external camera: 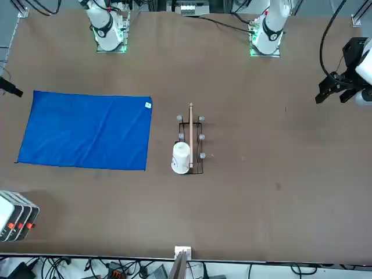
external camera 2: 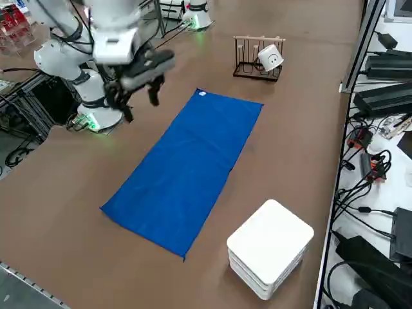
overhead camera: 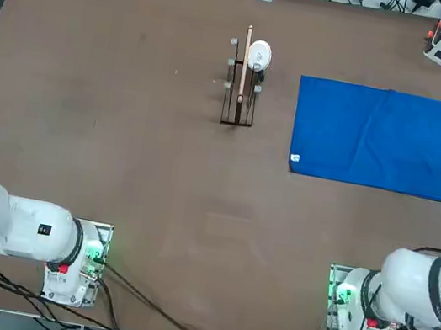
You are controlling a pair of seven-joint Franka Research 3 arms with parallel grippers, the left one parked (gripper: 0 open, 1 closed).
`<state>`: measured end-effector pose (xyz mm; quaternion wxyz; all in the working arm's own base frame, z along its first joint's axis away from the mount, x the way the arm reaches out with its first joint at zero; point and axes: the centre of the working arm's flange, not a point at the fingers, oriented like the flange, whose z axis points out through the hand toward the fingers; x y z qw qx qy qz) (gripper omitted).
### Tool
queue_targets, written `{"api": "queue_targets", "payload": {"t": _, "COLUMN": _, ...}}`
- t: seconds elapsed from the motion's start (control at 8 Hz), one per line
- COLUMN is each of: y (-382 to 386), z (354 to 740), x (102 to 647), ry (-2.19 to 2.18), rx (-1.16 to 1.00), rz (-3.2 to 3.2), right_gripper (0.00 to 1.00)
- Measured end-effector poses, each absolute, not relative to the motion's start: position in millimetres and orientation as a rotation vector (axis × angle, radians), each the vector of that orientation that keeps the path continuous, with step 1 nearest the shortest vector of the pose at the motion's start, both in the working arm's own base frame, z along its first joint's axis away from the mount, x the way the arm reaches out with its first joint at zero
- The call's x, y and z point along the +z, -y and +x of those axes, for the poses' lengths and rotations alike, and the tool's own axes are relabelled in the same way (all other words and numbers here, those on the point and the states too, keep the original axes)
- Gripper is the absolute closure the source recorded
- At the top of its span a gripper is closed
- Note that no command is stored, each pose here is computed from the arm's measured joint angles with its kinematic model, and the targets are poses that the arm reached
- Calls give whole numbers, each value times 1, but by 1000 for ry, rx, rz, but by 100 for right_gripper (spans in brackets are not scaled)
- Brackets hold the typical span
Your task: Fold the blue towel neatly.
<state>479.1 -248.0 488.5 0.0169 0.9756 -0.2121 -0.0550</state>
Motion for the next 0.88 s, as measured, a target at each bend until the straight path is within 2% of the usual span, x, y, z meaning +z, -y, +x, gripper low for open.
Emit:
{"api": "queue_targets", "payload": {"t": 0.62, "y": 368, "z": 362, "x": 352, "ry": 1044, "rx": -138, "rz": 2942, "right_gripper": 0}}
{"api": "queue_targets", "payload": {"t": 0.88, "y": 400, "z": 333, "x": 299, "ry": 1070, "rx": -162, "rz": 2945, "right_gripper": 0}}
